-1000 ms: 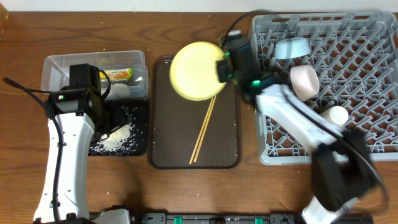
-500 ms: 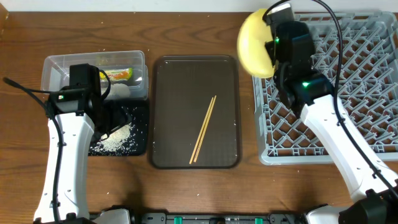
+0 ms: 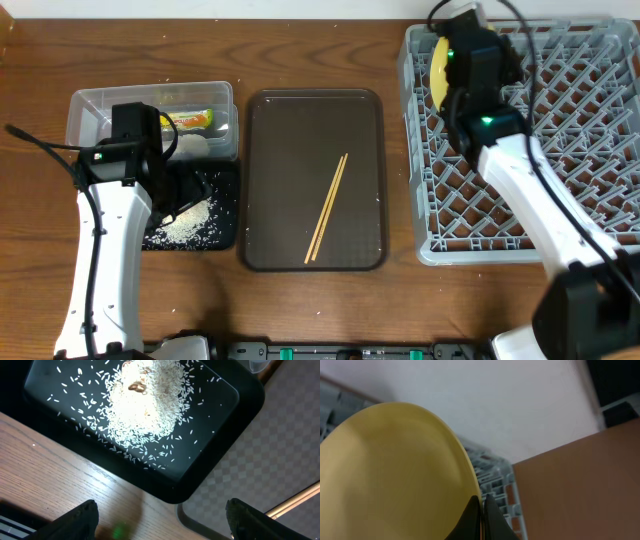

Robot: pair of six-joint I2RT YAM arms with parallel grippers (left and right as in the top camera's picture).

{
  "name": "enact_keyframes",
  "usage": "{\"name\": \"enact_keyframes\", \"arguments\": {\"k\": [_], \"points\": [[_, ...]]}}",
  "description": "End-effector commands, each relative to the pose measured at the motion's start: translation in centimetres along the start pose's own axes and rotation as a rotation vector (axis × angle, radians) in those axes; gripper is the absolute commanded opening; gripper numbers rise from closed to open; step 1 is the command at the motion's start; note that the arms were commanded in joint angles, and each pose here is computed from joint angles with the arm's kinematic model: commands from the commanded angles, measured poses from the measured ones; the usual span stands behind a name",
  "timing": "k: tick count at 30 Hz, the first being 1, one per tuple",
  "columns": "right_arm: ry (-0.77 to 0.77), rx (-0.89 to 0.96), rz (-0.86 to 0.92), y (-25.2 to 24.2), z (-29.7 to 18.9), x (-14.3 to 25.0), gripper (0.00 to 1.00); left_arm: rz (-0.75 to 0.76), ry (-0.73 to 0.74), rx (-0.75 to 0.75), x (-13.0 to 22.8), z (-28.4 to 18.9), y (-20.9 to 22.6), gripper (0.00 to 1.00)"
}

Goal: Sort waste into correct bins and load items into the dishwasher rack
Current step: 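Stand the yellow plate upright in the rack's left slots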

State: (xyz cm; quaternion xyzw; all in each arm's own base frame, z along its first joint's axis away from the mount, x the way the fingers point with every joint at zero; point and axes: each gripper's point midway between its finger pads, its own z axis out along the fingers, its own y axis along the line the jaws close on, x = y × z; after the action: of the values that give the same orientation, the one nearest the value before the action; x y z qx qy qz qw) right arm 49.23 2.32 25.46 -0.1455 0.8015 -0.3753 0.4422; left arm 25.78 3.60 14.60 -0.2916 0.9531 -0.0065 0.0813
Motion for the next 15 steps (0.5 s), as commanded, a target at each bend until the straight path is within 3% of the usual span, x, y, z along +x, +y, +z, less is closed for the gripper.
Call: {"name": "enact_keyframes", "arguments": {"k": [1, 5, 10, 11, 13, 15], "points": [[0.044, 0.003, -0.046, 1.6, 1.4, 1.1, 0.01, -0.012, -0.007, -0.018, -0.1, 0.0, 0.4, 0.84], [0.074, -0.014, -0.015, 3.6, 2.5, 2.1, 0.01, -0.012, -0.008, -0.018, -0.1, 0.0, 0.4, 0.84], [0.056, -0.004, 0.212, 3.4, 2.2, 1.4, 0.01, -0.012, -0.008, -0.018, -0.1, 0.0, 0.4, 0.84], [0.044, -0.002, 0.233, 3.2, 2.0, 1.1, 0.07, -0.012, -0.008, -0.018, -0.1, 0.0, 0.4, 0.84], [0.016, -0.002, 0.26, 2.7, 1.4, 0.2, 0.32, -0.012, -0.008, -0.018, -0.1, 0.0, 0.4, 0.84], [-0.017, -0.006, 0.282, 2.1, 0.6, -0.8, 0.36, -0.012, -0.008, -0.018, -0.1, 0.0, 0.4, 0.84]]}}
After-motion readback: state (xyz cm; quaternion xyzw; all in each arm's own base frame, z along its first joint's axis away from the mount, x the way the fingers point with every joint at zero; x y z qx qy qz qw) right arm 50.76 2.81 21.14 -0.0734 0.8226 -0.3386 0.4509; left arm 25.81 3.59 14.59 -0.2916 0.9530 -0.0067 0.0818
